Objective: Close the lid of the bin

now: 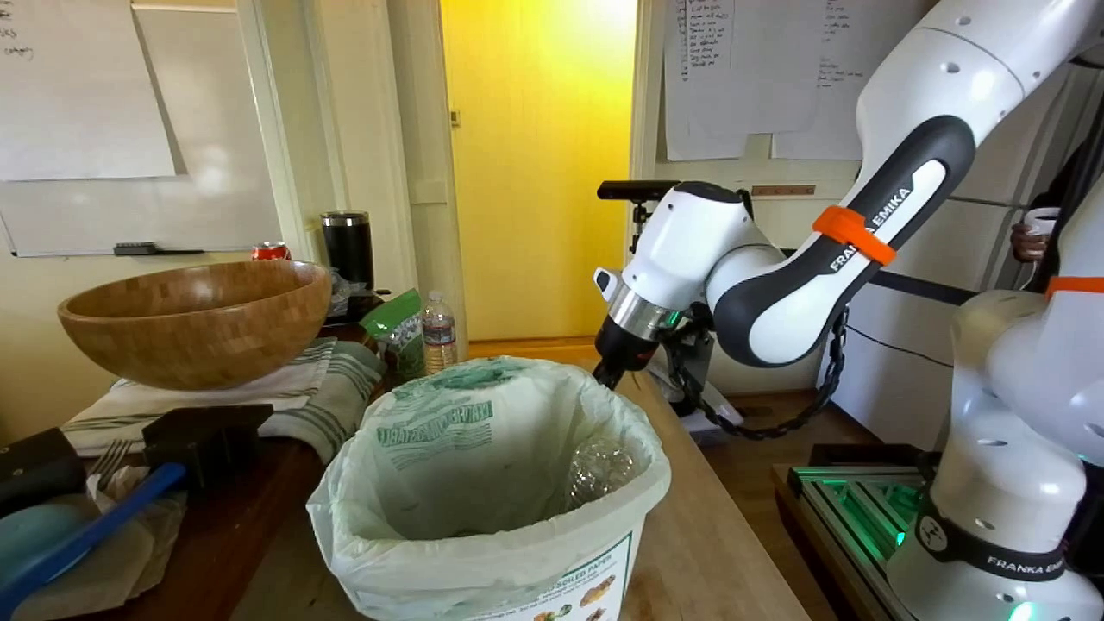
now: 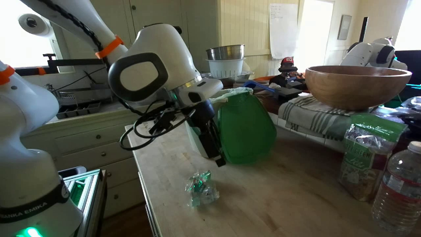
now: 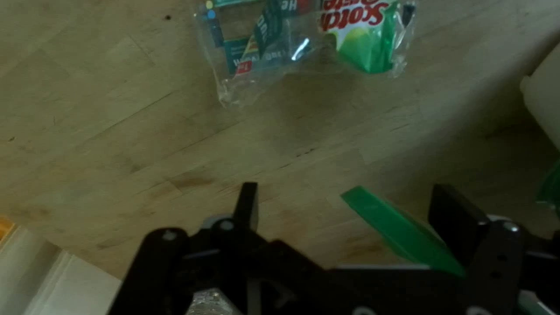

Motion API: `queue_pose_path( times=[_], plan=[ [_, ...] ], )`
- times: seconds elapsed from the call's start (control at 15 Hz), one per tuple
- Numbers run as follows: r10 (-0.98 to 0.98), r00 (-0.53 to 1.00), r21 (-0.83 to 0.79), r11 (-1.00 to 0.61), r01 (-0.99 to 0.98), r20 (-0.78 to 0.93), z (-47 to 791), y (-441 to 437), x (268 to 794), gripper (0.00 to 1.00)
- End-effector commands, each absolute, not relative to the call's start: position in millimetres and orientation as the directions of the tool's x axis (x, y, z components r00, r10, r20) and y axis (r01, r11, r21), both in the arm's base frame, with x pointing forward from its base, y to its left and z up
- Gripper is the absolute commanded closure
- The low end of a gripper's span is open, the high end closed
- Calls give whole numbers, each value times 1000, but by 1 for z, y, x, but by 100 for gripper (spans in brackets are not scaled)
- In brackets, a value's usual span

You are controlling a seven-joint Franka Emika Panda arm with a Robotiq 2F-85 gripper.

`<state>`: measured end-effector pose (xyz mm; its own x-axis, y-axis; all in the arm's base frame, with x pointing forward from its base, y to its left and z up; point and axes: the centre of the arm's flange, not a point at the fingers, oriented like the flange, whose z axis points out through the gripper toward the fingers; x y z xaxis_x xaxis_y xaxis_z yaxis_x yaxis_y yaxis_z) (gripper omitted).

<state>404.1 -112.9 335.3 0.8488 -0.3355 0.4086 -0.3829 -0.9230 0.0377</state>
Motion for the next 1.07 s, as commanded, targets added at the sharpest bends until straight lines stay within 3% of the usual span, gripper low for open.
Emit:
queue_pose_path(
  times=[0.0,0.33,1.0],
  plan=[
    [-470,768,-56,-865,-498,435,319,-112,398,0],
    [-543,697,-153,-827,-541,468,334,-107,395,0],
    [-648,654,-187,-751,-633,390,321,-118,404,0]
  ],
)
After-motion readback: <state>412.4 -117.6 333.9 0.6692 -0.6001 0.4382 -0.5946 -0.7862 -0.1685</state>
